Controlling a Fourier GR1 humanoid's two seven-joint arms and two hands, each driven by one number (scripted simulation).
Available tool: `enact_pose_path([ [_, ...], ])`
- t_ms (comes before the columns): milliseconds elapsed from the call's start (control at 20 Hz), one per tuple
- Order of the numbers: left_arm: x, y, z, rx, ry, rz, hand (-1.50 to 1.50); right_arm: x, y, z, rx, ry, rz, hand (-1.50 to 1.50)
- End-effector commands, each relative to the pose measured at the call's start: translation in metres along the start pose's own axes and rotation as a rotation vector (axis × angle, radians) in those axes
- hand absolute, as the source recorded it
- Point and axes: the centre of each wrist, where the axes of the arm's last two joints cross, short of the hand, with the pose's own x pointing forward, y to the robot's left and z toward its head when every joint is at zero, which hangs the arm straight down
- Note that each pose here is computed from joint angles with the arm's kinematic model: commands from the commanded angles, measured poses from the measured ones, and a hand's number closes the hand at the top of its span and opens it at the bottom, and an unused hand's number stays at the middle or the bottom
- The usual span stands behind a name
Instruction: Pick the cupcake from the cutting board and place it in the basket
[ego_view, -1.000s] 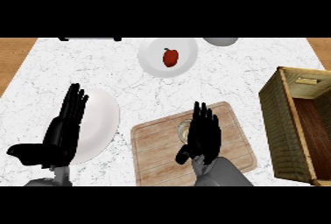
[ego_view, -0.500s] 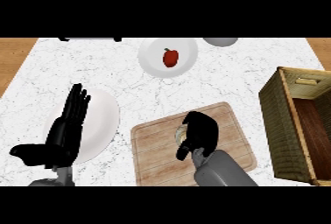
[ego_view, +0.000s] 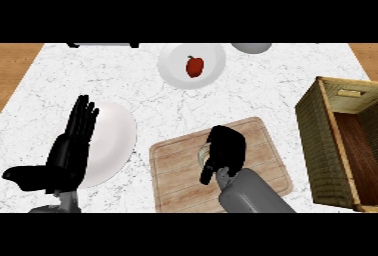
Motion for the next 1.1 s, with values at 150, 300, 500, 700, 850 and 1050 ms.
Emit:
enact_pose_path([
  [150,0.001,0.002,0.000,0.013,-0.011,0.000,0.00,-0.070,-0.080,-0.099,-0.146,0.617,-0.242,1.50],
  [300,0.006,-0.003,-0.004,-0.003,-0.029,0.005,0.00,-0.098,-0.110,-0.124,-0.207,0.787,-0.293,1.50],
  [500,0.007,-0.012,-0.003,-0.058,-0.027,0.004,0.00,-0.107,-0.154,-0.145,-0.375,0.917,-0.325,1.50],
  [700,0.010,-0.022,-0.010,-0.094,-0.028,0.008,0.00,-0.096,-0.200,-0.149,-0.566,0.903,-0.431,1.50],
  [850,0.008,-0.023,-0.010,-0.090,-0.036,0.011,0.00,-0.082,-0.236,-0.143,-0.743,0.848,-0.507,1.50],
  [1050,0.010,-0.023,-0.014,-0.105,-0.036,0.007,0.00,-0.053,-0.262,-0.134,-0.926,0.805,-0.478,1.50],
])
